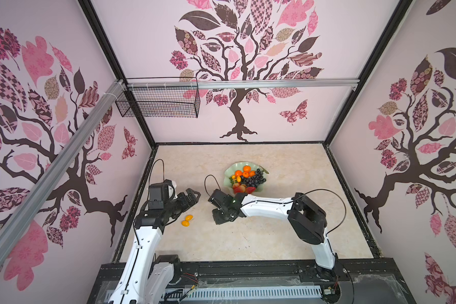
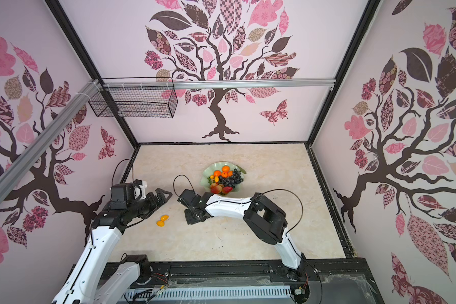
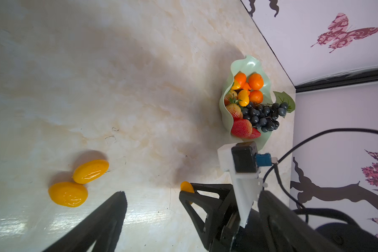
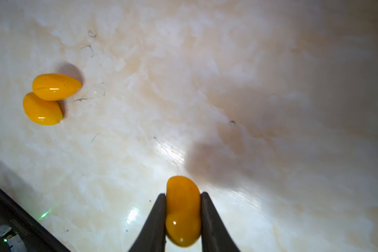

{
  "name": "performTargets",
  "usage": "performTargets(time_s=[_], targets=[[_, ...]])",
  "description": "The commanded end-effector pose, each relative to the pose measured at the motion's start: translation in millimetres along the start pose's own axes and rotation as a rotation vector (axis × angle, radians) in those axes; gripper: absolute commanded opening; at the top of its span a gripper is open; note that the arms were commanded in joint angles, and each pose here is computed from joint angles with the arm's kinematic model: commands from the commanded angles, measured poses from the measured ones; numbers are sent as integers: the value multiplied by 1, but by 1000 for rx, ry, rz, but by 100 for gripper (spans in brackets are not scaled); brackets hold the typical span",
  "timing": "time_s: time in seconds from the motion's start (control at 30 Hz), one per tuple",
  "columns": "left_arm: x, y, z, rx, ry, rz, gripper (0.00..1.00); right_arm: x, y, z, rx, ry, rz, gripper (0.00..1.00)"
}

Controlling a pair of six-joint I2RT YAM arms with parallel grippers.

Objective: Place and organize the fake fruits in the fruit bowl
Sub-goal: 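Lift the kumquat with the right gripper and carry it over the bowl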

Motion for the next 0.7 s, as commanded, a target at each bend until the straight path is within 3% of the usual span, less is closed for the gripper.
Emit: performTargets(time_s=[0.0,0.33,0.67], targets=[[0,6,-9,-56,15,-1,98,21,-42,-11,25,54,-101,26],[-23,42,-69,-131,178,77,98,43,-91,-92,-38,184,-194,27],[-20,71,-110,-175,232,74,98,83,-115,-153,-45,281,-271,27]])
Point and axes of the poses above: each gripper's point midway between its finger pads, its own y axis out along the fingers, its own z axis along the line the jaws close on, x = y × z, the point moved 1 cm from there along -y, back along the fingers, and after that the axes turned 6 degrees about -y, right-handed, at the moved point
